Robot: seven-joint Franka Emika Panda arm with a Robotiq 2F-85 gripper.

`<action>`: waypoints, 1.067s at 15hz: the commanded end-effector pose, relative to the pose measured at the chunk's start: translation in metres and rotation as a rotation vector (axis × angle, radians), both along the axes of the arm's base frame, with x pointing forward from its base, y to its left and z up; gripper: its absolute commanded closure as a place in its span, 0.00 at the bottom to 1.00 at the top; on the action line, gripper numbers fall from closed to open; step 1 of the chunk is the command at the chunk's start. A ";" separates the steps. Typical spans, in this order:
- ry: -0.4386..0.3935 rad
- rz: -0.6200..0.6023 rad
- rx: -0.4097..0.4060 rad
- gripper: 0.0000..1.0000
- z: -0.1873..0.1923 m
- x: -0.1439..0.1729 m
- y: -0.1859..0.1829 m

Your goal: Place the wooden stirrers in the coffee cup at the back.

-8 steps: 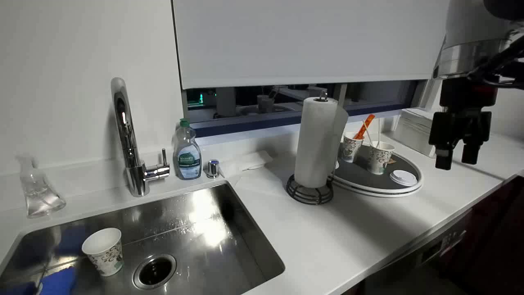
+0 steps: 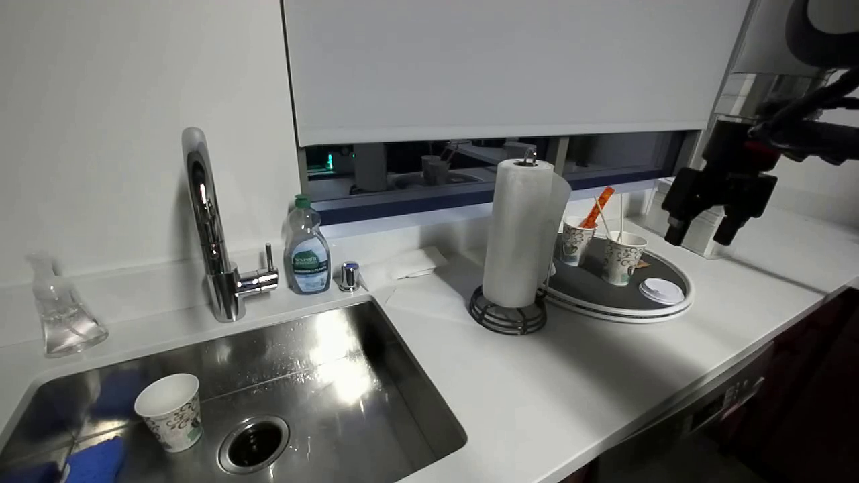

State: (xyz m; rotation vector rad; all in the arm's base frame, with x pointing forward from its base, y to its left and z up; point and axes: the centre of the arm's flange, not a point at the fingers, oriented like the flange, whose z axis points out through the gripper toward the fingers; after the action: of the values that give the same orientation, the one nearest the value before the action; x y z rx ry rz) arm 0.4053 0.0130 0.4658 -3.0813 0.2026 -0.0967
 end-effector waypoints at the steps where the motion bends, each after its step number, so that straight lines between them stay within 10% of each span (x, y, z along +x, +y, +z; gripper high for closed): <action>1: -0.150 -0.126 -0.077 0.00 -0.025 0.028 -0.043; 7: -0.290 -0.336 -0.264 0.00 -0.037 0.074 -0.134; 11: -0.290 -0.319 -0.244 0.00 -0.037 0.062 -0.143; 16: -0.530 -0.187 -0.390 0.00 -0.032 0.081 -0.126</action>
State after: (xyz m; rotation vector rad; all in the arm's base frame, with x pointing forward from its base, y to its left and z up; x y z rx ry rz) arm 0.4769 -0.1181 0.4410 -3.2228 0.5691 -0.8425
